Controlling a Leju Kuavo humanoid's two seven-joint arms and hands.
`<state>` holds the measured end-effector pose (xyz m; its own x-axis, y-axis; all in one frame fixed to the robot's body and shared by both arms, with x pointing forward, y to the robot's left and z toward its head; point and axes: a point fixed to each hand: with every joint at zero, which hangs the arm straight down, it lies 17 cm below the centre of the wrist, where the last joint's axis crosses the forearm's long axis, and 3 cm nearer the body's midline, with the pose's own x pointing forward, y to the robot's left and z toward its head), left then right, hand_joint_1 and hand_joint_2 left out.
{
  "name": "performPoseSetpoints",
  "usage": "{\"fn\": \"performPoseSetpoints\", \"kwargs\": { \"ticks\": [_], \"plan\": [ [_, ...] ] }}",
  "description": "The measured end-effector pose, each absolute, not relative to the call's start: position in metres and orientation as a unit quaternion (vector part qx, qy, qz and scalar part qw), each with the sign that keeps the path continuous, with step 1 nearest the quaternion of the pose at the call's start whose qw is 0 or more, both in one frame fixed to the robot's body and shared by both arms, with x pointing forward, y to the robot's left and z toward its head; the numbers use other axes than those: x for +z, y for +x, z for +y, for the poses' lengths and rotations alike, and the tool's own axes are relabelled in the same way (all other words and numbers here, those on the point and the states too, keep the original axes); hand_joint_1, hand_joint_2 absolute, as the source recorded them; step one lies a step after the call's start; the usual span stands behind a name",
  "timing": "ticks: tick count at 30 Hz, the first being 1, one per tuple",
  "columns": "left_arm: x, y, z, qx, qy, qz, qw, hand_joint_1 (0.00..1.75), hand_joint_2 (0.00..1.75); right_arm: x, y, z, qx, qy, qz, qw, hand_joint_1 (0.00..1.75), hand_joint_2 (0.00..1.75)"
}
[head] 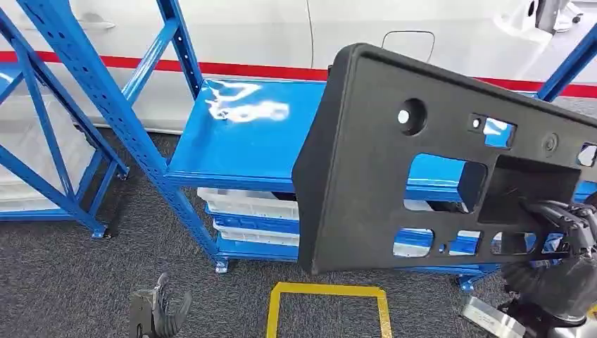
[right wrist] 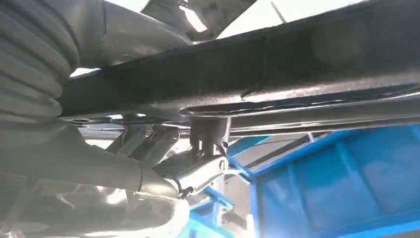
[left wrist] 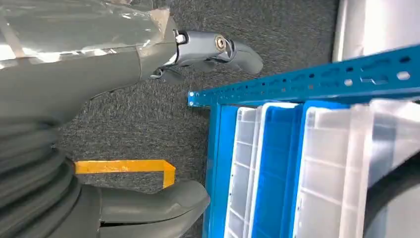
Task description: Take the parts from the cabinet and place them on the table.
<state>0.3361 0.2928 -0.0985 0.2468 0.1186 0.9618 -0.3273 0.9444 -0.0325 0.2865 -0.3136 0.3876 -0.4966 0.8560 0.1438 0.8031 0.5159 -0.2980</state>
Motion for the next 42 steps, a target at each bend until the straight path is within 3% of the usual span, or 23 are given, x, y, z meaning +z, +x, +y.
{"fn": "performPoseSetpoints", "kwargs": {
  "ticks": [42],
  "plan": [
    [-0.065, 0.330, 0.316, 0.171, 0.114, -0.619, 0.758, 0.00, 1.75, 0.358, 0.296, -0.319, 0.063, -0.462, -0.858, 0.215, 1.69, 1.75]
  ]
}}
